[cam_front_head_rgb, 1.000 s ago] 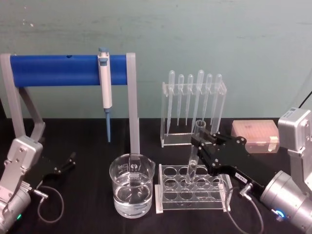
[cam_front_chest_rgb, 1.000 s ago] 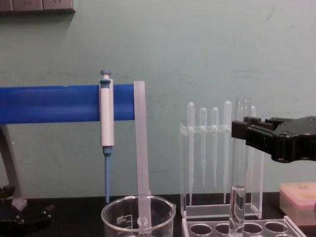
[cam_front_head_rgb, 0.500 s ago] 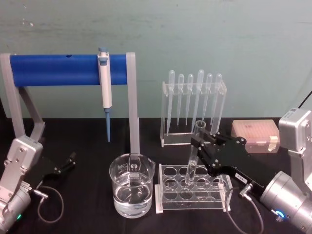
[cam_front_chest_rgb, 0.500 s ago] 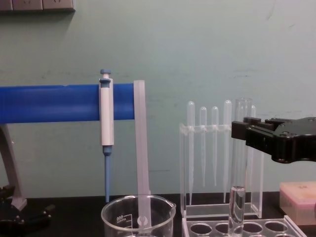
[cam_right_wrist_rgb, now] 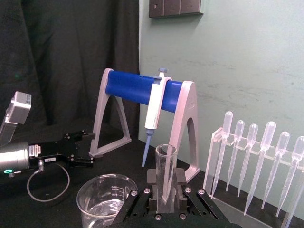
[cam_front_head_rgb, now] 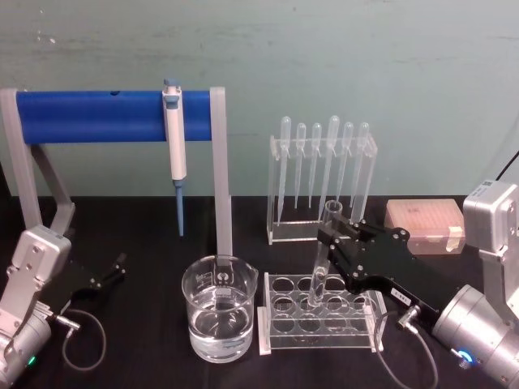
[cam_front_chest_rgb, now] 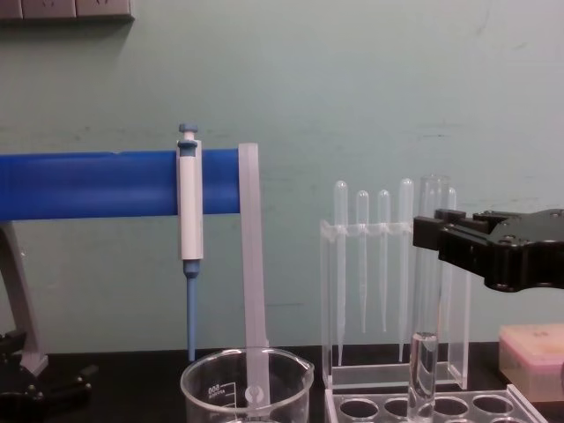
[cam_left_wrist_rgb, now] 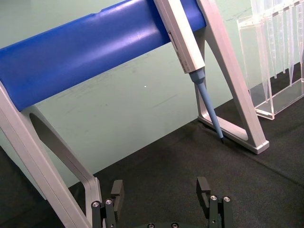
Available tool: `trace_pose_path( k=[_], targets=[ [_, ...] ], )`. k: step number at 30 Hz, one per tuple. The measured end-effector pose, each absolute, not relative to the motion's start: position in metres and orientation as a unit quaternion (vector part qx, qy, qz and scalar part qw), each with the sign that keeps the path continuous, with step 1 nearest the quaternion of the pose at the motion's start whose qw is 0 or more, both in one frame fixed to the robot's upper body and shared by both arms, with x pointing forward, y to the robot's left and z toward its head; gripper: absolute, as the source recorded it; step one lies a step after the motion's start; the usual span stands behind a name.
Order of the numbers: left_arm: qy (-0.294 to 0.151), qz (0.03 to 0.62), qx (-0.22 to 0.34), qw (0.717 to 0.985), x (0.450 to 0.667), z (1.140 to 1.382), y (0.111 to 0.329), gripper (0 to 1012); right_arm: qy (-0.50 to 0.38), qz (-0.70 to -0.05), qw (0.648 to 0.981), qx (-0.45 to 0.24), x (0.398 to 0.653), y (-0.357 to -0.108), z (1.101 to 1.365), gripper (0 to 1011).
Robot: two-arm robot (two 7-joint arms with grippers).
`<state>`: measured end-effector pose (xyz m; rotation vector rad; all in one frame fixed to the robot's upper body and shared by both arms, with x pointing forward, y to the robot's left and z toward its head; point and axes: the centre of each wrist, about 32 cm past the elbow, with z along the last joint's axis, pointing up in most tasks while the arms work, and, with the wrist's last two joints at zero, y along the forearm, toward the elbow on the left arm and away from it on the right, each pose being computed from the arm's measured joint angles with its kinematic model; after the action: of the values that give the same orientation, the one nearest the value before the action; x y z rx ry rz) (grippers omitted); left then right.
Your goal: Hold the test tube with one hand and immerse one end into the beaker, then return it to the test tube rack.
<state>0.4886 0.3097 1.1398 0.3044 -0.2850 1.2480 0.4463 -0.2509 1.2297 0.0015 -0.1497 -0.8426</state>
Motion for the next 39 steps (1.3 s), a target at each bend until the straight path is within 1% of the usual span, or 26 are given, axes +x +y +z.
trace_pose_path(
  k=[8, 15, 18, 23, 25, 26, 30, 33, 39],
  targets=[
    [-0.132, 0.58, 0.141, 0.791, 0.489, 1.14, 0.31, 1000, -0.071, -0.404, 0.912, 0.012, 0.446, -0.246, 1.235, 224],
    [-0.132, 0.58, 0.141, 0.791, 0.489, 1.14, 0.31, 1000, -0.083, -0.383, 0.92, 0.025, 0.45, -0.227, 1.255, 225],
    [-0.132, 0.58, 0.141, 0.791, 0.489, 1.14, 0.31, 1000, -0.091, -0.368, 0.925, 0.031, 0.455, -0.215, 1.265, 225],
    [-0.132, 0.58, 0.141, 0.791, 0.489, 1.14, 0.31, 1000, -0.096, -0.347, 0.932, 0.033, 0.462, -0.199, 1.273, 224],
    [-0.132, 0.58, 0.141, 0.791, 0.489, 1.14, 0.31, 1000, -0.096, -0.34, 0.935, 0.033, 0.466, -0.194, 1.274, 224],
    [-0.132, 0.58, 0.141, 0.791, 0.489, 1.14, 0.31, 1000, -0.094, -0.334, 0.937, 0.032, 0.47, -0.187, 1.273, 224],
    [-0.132, 0.58, 0.141, 0.791, 0.489, 1.14, 0.31, 1000, -0.09, -0.328, 0.94, 0.029, 0.474, -0.18, 1.27, 225],
    [-0.132, 0.58, 0.141, 0.791, 0.489, 1.14, 0.31, 1000, -0.089, -0.324, 0.941, 0.025, 0.479, -0.174, 1.263, 225],
    [-0.132, 0.58, 0.141, 0.791, 0.489, 1.14, 0.31, 1000, -0.086, -0.324, 0.942, 0.027, 0.484, -0.169, 1.249, 225]
  ],
)
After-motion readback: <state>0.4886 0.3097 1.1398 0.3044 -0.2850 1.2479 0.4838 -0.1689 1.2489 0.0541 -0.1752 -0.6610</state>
